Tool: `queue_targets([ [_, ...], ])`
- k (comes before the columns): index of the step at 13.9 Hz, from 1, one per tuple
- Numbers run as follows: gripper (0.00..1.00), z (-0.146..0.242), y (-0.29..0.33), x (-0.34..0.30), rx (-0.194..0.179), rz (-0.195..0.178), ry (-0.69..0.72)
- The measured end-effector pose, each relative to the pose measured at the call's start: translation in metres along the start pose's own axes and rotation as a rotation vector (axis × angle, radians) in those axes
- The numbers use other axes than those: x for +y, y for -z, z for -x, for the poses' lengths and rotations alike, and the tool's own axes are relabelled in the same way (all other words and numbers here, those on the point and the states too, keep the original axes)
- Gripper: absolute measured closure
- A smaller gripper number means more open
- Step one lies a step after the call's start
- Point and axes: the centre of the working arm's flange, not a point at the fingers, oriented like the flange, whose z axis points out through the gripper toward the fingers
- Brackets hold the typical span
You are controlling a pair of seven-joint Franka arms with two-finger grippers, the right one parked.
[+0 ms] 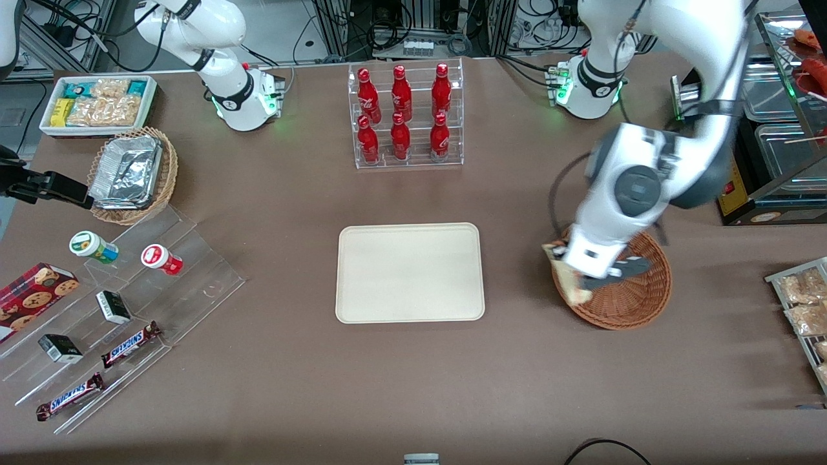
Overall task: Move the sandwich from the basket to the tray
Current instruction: 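Carry the sandwich to the cream tray and lower it onto it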
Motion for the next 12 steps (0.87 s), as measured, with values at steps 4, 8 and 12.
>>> queue_targets([
  [4, 0.84, 0.049, -0.008, 0.104, 0.015, 0.008, -0.147],
  [8, 0.84, 0.074, -0.041, 0.184, 0.012, 0.015, -0.235],
  [12, 0.84, 0.092, -0.075, 0.234, 0.015, 0.004, -0.281],
])
